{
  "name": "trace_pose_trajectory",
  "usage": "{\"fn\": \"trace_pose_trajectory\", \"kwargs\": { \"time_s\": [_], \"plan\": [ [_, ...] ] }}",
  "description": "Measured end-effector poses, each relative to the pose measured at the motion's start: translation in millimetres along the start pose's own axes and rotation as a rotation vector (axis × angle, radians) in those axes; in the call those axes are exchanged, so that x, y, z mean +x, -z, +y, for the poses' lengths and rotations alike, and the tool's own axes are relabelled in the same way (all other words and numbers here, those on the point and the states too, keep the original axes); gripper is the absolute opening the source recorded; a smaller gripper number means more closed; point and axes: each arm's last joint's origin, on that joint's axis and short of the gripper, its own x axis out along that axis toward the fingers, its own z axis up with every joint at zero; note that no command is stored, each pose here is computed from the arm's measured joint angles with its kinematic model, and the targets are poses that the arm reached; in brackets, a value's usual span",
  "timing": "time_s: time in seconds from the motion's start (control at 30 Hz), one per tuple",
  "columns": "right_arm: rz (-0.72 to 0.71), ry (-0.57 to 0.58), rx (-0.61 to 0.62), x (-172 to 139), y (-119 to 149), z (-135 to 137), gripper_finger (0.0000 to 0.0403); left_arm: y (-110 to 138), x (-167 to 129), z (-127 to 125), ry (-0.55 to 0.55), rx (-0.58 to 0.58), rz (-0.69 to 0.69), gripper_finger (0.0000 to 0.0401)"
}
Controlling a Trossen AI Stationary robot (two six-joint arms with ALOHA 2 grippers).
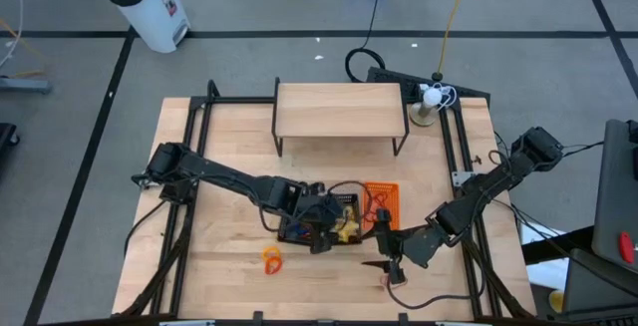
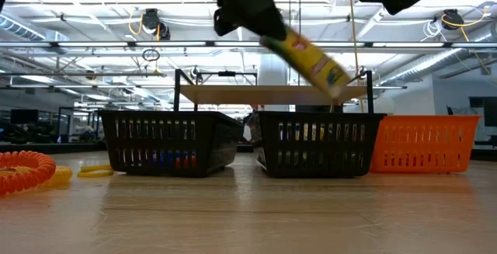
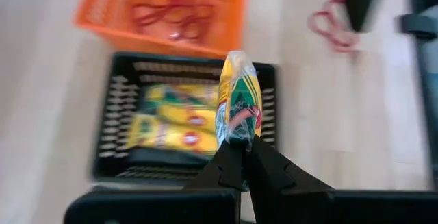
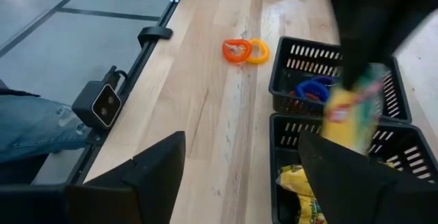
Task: Pick & Place Office Desk Supplies
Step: Put the crayon box into the right black basket
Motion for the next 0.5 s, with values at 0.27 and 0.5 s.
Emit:
{"fn": "trace_pose_trajectory", "kwargs": {
  "time_s": [0.27, 0.5],
  "plan": [
    [0.003, 0.001, -0.002, 0, 0, 0, 0.0254, 0, 0, 30, -0.180, -0.031, 0.042, 0.0006],
    [0.004, 0.001, -0.012, 0, 1, 0, 0.0244, -1, 0, 40, -0.235, -0.079, 0.048, 0.0007]
  ]
}}
